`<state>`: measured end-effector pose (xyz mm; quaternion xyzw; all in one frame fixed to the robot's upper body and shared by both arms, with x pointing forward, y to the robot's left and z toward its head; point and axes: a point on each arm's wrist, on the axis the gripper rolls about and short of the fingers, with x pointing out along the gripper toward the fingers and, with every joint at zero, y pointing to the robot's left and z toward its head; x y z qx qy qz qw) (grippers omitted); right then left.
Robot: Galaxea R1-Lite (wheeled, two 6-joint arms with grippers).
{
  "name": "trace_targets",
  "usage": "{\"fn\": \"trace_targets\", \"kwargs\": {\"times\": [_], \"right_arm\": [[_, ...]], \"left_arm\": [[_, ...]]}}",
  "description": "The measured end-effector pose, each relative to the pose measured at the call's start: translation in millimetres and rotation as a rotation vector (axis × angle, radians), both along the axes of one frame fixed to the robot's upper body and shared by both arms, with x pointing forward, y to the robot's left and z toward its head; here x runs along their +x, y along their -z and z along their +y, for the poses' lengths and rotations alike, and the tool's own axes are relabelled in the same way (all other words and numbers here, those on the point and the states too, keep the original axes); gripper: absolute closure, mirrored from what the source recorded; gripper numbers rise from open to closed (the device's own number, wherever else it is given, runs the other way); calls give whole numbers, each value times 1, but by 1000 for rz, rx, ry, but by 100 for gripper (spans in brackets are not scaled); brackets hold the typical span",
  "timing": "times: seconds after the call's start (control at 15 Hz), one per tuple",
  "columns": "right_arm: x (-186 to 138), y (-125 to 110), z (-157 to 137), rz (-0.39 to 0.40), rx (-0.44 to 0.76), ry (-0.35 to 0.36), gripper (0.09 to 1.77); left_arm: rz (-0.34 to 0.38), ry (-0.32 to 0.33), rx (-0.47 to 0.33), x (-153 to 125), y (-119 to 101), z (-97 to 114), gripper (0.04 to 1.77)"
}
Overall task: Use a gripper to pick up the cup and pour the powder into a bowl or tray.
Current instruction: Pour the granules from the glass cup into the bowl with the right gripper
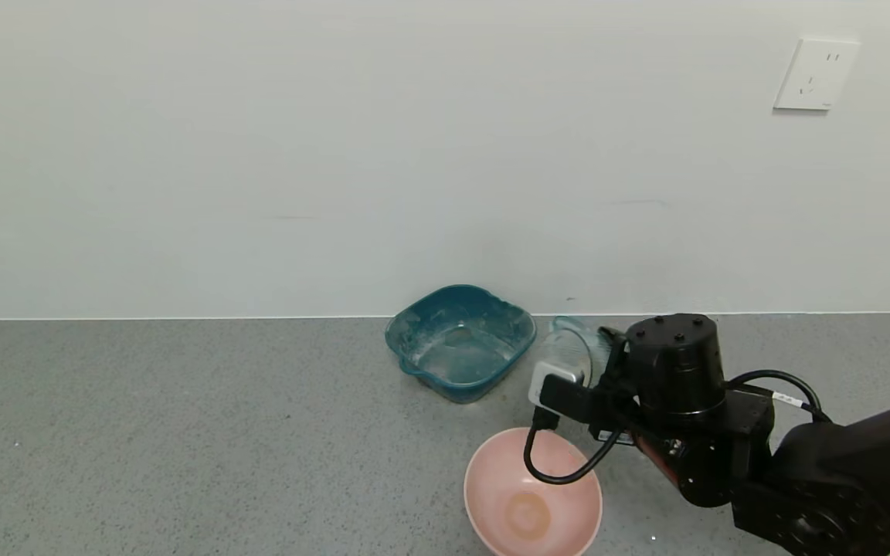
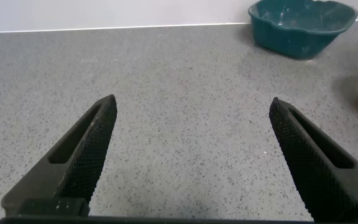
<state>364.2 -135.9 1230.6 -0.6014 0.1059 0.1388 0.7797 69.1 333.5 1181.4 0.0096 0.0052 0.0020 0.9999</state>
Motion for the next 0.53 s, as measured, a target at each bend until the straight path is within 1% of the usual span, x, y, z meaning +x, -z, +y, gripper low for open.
{"fn": "trace_targets", "kwargs": {"times": [0.33,0.53], "right_arm": [[-6,3,1,-1,-157,-62,51],[-8,6,0,4,-222,-81,51]], "left_arm": [[0,0,0,0,0,0,5],[0,0,0,0,0,0,5]]}}
